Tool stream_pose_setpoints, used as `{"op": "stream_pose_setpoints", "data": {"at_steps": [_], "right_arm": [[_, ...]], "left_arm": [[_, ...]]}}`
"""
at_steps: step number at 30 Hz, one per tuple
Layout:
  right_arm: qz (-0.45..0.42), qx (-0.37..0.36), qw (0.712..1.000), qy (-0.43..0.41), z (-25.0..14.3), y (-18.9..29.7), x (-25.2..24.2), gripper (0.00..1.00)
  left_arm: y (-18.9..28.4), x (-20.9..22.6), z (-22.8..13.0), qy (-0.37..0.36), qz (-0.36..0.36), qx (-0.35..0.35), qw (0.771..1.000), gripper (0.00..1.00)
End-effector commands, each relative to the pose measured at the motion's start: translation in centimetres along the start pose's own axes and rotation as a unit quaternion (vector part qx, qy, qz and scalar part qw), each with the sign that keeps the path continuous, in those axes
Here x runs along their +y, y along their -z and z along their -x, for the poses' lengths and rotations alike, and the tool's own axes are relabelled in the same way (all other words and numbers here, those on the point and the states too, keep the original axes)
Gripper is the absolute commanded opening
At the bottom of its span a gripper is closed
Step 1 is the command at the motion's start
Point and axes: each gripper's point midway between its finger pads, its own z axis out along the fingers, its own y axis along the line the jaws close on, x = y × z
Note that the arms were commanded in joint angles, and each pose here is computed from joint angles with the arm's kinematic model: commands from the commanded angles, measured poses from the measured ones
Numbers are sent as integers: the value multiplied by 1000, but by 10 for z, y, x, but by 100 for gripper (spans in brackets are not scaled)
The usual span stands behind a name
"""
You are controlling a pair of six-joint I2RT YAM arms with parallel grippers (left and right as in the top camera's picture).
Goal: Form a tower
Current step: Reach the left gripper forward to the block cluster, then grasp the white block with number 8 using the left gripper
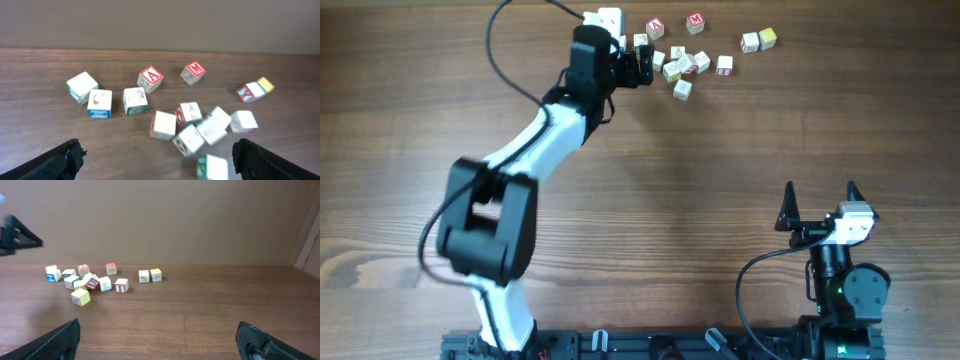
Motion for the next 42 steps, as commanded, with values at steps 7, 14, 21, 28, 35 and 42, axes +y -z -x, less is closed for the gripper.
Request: {"op": "stream_pose_setpoints", "data": {"at_steps": [7, 14, 21, 28, 35, 42], "right_arm": [[11, -2, 1000, -6, 1, 0, 4, 100], [11, -2, 1000, -6, 1, 0, 4, 100], [11, -2, 1000, -6, 1, 0, 4, 100], [11, -2, 1000, -6, 1, 0, 4, 100], [11, -2, 1000, -6, 1, 0, 4, 100], [11, -2, 1000, -6, 1, 0, 4, 100]], "left_arm": [[-71, 0, -17, -13, -14, 10, 1000, 92], [-98, -4, -55, -14, -46, 26, 998, 96], [-108, -10, -72, -18, -50, 40, 998, 88], [-108, -7, -78, -28, -45, 51, 997, 75], [-115, -4, -88, -29, -45, 50, 997, 85], [-122, 1, -89, -31, -39, 34, 998, 63]]}}
